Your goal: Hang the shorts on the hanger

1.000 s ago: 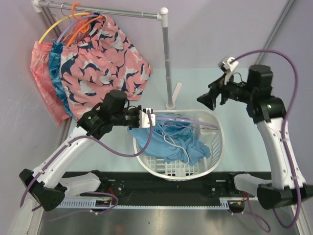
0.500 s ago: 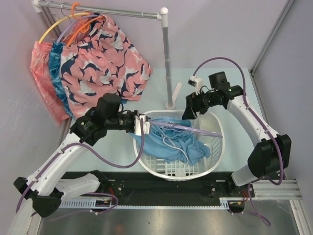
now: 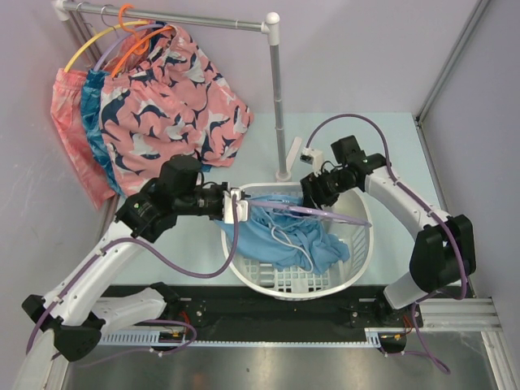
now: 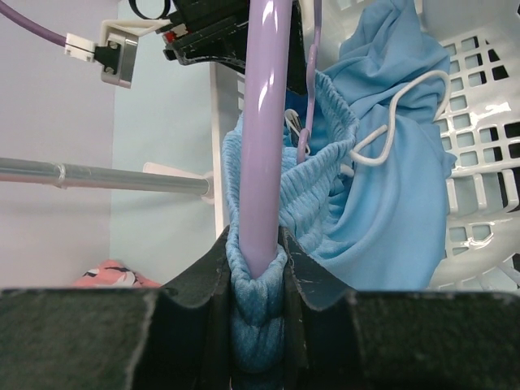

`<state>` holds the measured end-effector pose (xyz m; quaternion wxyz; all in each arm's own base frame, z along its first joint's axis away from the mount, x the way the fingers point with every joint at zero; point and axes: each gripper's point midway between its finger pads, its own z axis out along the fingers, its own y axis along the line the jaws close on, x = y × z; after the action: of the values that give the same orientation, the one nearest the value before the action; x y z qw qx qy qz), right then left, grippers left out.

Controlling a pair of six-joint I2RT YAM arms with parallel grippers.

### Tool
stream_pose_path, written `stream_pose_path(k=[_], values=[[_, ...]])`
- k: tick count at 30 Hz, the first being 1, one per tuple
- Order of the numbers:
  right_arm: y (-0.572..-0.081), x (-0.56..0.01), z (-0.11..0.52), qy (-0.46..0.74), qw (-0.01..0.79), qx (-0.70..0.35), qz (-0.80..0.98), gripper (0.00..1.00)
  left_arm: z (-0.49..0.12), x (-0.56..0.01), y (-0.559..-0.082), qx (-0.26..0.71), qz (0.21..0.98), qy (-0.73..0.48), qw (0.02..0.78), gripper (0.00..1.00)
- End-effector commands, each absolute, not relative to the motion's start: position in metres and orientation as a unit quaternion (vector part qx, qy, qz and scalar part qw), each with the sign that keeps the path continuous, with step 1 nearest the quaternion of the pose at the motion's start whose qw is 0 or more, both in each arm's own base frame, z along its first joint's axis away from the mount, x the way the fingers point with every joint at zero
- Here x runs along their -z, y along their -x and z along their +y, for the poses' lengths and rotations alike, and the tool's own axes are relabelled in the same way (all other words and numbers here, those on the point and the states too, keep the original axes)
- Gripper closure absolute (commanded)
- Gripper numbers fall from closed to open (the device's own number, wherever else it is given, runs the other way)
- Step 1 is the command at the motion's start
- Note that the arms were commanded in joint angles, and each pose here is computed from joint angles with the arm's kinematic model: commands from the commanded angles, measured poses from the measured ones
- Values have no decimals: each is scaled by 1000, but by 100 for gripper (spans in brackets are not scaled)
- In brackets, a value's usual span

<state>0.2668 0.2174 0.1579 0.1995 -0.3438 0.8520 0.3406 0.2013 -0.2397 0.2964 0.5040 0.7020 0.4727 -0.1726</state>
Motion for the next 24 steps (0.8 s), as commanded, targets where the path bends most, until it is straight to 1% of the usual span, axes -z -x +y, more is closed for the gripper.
stream_pose_path(k=[1, 2, 4, 5, 7, 8, 9, 14, 17, 23, 24], values=[[-277, -152, 213, 342, 216, -317, 858, 38, -244, -334, -200, 184, 449, -674, 557, 100], [-281, -152, 205, 336, 220, -311, 862, 48, -239, -336, -203, 181, 457, -666, 561, 100], [-283, -157, 192, 323, 226, -306, 867, 59, -234, -339, -205, 189, 472, -649, 566, 100], [-289, -159, 179, 308, 234, -299, 872, 70, -227, -341, -211, 186, 483, -638, 571, 100], [-289, -163, 165, 296, 237, -294, 877, 82, -221, -348, -214, 190, 497, -613, 584, 100], [-289, -168, 158, 293, 246, -289, 877, 97, -215, -349, -219, 186, 507, -600, 590, 100], [-289, -169, 147, 285, 248, -282, 882, 100, -211, -354, -220, 189, 516, -585, 597, 100], [-292, -194, 119, 252, 294, -260, 885, 100, -188, -374, -239, 165, 545, -525, 633, 100], [-293, -203, 101, 229, 313, -242, 889, 100, -173, -377, -246, 141, 554, -517, 637, 100], [-297, -230, 58, 179, 362, -202, 892, 100, -146, -363, -253, 70, 549, -558, 618, 100], [-298, -234, 54, 173, 368, -202, 891, 100, -144, -356, -250, 70, 553, -568, 605, 100]])
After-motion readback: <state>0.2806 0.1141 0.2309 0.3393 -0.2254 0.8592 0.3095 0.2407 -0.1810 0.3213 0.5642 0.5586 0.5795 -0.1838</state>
